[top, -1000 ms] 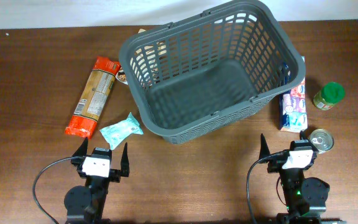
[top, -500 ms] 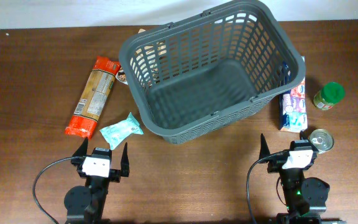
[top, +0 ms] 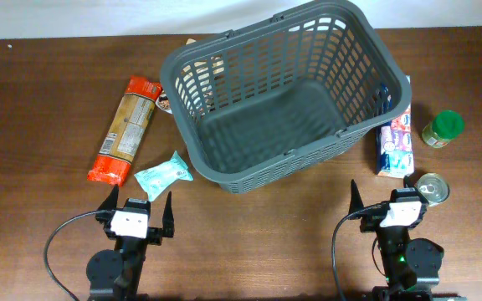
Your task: Pack container
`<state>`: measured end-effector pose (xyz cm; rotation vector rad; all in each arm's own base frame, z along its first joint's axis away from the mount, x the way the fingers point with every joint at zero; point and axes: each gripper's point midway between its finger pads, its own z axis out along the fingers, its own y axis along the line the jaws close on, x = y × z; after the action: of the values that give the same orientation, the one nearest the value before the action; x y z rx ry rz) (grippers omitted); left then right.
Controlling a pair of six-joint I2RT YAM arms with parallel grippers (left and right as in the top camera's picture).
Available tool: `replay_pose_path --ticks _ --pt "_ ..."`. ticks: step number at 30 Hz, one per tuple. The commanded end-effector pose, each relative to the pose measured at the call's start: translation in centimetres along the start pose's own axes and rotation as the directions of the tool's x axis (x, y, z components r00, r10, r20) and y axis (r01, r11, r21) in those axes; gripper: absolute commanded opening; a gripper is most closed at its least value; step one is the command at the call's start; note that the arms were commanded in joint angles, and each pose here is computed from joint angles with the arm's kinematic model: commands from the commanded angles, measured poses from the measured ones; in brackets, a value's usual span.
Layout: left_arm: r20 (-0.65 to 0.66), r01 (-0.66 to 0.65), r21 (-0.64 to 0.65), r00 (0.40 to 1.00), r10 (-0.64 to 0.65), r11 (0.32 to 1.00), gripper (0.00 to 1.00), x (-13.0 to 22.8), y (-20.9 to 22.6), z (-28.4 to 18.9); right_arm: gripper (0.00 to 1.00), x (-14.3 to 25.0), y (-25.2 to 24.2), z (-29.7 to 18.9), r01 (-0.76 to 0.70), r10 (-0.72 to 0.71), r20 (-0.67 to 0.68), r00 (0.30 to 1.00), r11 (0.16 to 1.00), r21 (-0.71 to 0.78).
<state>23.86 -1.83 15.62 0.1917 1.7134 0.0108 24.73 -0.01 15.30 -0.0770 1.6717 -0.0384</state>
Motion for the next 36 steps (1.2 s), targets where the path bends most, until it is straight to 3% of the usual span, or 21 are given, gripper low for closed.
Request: replay_pose_path --ticks 1,25,28,36 --pt "-0.001 0.005 0.007 1.0 -0.005 1.0 0.99 0.4 -0.2 0.1 0.99 0.3 -0.1 0.0 0.0 0.0 -0.002 1.0 1.0 0.009" --pt "-0.002 0.005 0.004 1.0 -0.005 1.0 0.99 0.4 -0.1 0.1 0.99 0.3 -0.1 0.0 0.0 0.0 -0.002 1.0 1.0 0.009" --pt "-0.014 0.004 -0.09 1.0 -0.006 0.996 0.99 0.6 1.5 0.0 0.99 0.3 -0.1 0.0 0.0 0.0 -0.002 1.0 1.0 0.009" --pt "0.019 0.004 -0.101 1.0 -0.002 0.995 0.99 -0.2 1.7 0.0 0.99 0.3 -0.1 0.0 0.0 0.0 -0.002 1.0 1.0 0.008"
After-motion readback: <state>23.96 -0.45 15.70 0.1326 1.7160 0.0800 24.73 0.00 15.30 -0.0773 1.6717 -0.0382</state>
